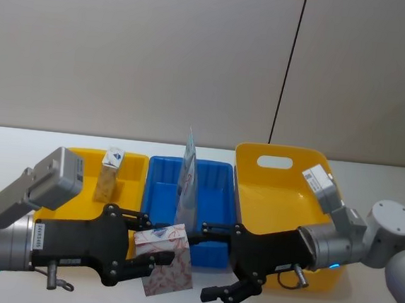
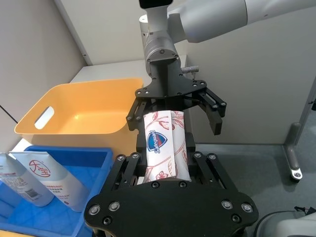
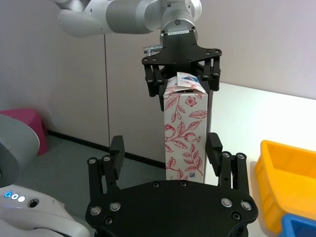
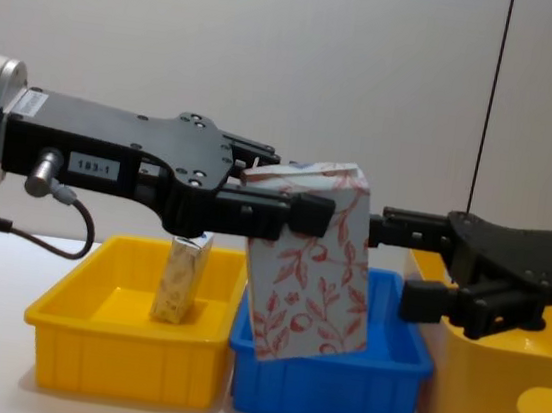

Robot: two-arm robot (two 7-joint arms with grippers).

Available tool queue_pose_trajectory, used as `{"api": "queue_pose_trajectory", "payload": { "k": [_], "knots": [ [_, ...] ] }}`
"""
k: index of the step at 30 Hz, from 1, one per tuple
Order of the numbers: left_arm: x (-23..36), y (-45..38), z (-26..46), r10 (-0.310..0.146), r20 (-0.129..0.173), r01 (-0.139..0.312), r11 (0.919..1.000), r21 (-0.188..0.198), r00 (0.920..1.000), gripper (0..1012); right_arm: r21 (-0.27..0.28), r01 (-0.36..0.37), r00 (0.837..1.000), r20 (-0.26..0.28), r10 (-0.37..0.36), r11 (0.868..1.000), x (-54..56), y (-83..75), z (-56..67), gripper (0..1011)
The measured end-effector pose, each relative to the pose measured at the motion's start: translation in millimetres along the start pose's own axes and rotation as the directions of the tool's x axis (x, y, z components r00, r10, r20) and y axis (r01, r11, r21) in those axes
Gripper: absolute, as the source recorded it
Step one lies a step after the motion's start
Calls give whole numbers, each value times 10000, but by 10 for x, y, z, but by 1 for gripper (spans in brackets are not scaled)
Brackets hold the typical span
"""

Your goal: Bimanual collaborative sorting of washing and personal care products

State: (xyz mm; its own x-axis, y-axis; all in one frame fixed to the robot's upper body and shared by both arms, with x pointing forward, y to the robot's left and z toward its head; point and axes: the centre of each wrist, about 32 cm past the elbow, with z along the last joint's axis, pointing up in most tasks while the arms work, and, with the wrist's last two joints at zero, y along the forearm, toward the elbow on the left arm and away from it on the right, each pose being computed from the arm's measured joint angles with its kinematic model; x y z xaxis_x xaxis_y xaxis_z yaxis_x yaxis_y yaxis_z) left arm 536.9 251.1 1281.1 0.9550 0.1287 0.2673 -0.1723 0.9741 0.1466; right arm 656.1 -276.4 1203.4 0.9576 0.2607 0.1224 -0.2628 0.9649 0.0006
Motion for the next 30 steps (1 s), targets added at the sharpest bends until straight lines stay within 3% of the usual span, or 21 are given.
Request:
{"api": "queue_pose_trajectory", "payload": {
  "k": [30],
  "knots": [
    [0, 0, 0, 1, 0, -1, 10000, 0, 10000, 380, -136, 112, 9998, 138, -110, 9998, 124, 141, -51, 1000]
  ]
}}
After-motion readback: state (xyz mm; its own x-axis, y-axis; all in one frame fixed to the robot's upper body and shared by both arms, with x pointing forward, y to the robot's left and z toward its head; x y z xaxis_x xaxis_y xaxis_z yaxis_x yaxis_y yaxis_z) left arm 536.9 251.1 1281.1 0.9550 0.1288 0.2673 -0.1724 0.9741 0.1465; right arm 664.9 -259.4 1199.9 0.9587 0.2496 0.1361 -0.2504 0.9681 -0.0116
